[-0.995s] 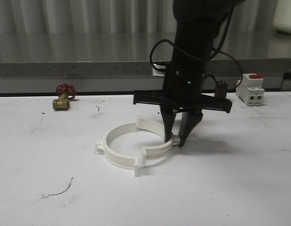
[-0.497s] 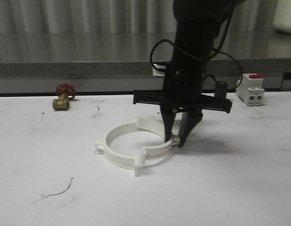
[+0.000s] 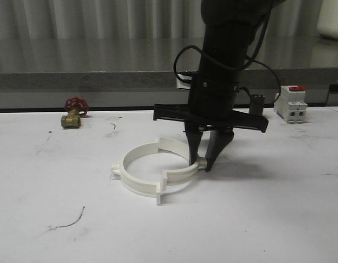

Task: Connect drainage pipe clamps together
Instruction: 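Lower and press the held half-ring against the placed one's ends, then open the right gripper and raise it away from the joined ring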

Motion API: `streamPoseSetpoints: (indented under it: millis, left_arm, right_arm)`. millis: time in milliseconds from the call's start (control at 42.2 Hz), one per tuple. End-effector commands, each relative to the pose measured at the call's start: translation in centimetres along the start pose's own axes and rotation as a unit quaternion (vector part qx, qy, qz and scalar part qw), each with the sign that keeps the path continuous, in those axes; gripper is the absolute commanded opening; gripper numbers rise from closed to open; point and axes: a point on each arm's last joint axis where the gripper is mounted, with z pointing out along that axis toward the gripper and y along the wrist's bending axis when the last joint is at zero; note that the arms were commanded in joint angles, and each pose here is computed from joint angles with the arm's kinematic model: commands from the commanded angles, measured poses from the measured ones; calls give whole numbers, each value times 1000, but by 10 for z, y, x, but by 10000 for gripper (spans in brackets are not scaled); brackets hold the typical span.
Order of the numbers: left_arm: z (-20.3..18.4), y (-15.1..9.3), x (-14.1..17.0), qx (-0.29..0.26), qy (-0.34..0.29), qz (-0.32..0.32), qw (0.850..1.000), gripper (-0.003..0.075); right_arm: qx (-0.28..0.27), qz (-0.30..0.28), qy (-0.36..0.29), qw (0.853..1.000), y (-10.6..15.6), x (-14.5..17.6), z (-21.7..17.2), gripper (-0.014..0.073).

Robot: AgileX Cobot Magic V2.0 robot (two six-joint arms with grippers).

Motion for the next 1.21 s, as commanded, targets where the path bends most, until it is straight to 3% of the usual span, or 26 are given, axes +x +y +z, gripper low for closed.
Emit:
streamPoseSetpoints:
  millis: [0, 237, 616, 734, 876, 1184]
  left_arm:
    - [-6, 1, -12, 0, -48, -2, 999, 335]
    - [-6, 1, -12, 0, -48, -2, 999, 335]
    - [-6, 1, -12, 0, -48, -2, 999, 335]
    - [-6, 1, -12, 0, -48, -2, 999, 335]
    - [-6, 1, -12, 0, -48, -2, 999, 335]
    - [-6, 1, -12, 0, -48, -2, 999, 335]
  right_arm:
    - [-30, -8, -39, 999, 10, -3, -30, 175]
    - [-30, -8, -40, 999, 10, -3, -30, 332]
    - [-39, -13, -64, 997, 11, -4, -48, 332]
    - [-35, -37, -87, 995, 10, 1, -76, 332]
    - [-29, -105, -113, 988, 6, 15, -121, 332]
    - [-60, -192, -225, 953, -16, 74, -223, 332]
